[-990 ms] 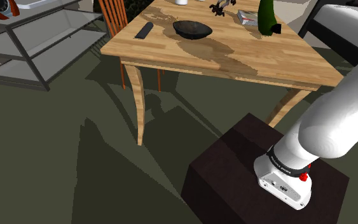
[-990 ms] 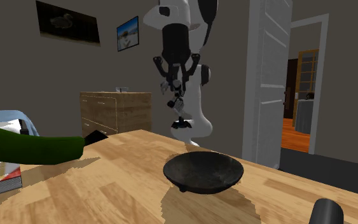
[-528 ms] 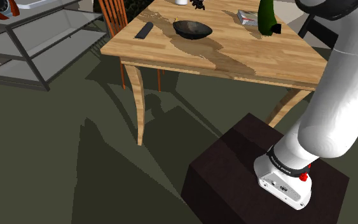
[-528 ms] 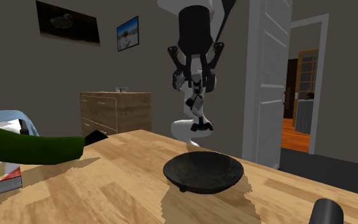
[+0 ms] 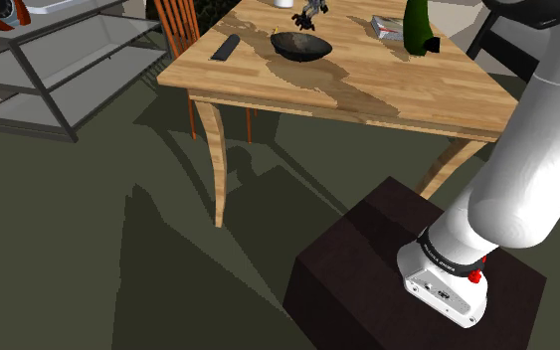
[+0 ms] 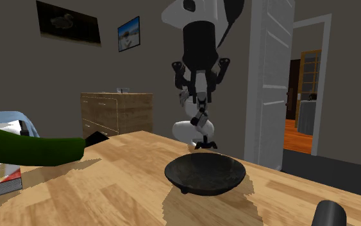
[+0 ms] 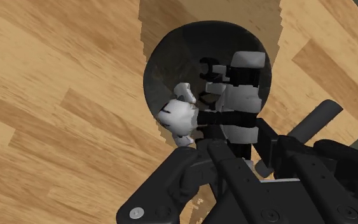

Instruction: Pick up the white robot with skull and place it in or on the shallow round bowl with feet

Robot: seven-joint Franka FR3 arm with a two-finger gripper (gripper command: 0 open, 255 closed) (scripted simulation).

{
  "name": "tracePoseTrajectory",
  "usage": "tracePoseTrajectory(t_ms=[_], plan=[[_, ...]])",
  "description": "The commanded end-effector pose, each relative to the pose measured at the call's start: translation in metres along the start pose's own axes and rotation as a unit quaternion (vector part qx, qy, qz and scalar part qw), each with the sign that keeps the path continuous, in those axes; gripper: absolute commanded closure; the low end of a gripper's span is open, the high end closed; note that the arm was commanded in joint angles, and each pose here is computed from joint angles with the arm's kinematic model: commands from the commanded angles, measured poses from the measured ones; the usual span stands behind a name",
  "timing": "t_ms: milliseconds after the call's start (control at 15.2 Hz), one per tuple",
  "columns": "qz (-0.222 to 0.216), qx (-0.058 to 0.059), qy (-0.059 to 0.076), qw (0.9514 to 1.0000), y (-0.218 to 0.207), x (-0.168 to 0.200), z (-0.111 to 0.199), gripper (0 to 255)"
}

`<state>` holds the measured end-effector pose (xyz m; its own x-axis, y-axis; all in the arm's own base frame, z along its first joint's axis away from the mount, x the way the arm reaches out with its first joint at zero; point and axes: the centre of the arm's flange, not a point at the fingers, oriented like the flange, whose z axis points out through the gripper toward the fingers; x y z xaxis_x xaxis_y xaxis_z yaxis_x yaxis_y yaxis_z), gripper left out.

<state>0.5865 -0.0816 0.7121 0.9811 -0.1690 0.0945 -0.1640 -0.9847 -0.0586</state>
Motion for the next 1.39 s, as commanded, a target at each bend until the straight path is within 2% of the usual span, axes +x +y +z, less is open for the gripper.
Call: tracePoseTrajectory(t_ms=[0, 660, 1122, 1188, 1320], plan=[[0.0, 0.0, 0.0, 1.0, 0.001, -0.001, 0.011, 255], [0.0, 0.0, 0.0, 1.0, 0.004, -0.006, 0.062, 255], [0.0, 0.0, 0.0, 1.0, 0.004, -0.006, 0.062, 255], [0.0, 0.0, 0.0, 1.0, 0.004, -0.006, 0.062, 0], [0.0, 0.0, 0.0, 1.0, 0.004, -0.006, 0.062, 0]])
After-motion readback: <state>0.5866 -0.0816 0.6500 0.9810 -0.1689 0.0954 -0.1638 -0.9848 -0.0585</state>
